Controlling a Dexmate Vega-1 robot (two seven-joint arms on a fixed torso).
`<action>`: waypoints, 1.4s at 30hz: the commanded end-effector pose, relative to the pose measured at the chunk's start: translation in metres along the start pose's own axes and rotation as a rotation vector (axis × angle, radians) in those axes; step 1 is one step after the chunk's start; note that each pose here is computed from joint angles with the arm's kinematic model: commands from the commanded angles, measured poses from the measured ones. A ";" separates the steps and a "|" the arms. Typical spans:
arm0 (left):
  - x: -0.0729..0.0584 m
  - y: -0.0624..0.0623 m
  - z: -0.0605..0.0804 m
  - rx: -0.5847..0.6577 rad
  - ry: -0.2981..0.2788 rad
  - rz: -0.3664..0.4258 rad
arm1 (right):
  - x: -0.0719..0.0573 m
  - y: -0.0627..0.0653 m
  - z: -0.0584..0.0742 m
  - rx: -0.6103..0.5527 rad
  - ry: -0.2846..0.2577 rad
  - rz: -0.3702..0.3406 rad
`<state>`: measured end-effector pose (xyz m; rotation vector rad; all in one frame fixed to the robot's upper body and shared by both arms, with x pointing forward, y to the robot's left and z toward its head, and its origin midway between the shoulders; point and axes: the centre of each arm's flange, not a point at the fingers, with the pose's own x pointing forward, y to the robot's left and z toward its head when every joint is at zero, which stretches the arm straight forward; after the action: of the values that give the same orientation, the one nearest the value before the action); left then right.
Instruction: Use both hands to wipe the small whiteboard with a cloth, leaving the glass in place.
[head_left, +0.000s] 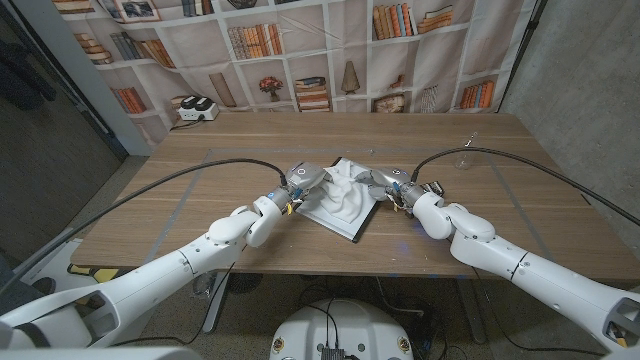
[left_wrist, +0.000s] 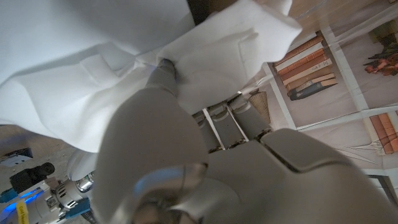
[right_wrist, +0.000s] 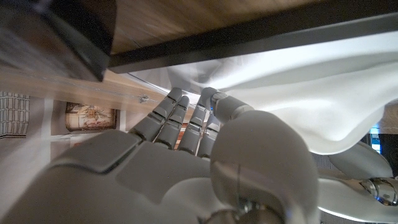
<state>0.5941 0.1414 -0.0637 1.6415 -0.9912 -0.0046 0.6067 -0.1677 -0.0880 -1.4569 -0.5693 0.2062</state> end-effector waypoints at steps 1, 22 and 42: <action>-0.022 -0.001 0.009 -0.080 0.008 -0.018 | 0.004 -0.002 -0.001 0.020 -0.002 -0.011; -0.059 -0.008 0.029 -0.014 0.079 -0.125 | 0.010 0.000 -0.003 0.033 -0.025 0.003; 0.002 -0.032 -0.017 -0.017 0.080 -0.140 | 0.004 0.001 -0.001 0.034 -0.008 0.004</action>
<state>0.5836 0.1533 -0.0915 1.6782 -0.8400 -0.0114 0.6138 -0.1657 -0.0872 -1.4218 -0.5767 0.2310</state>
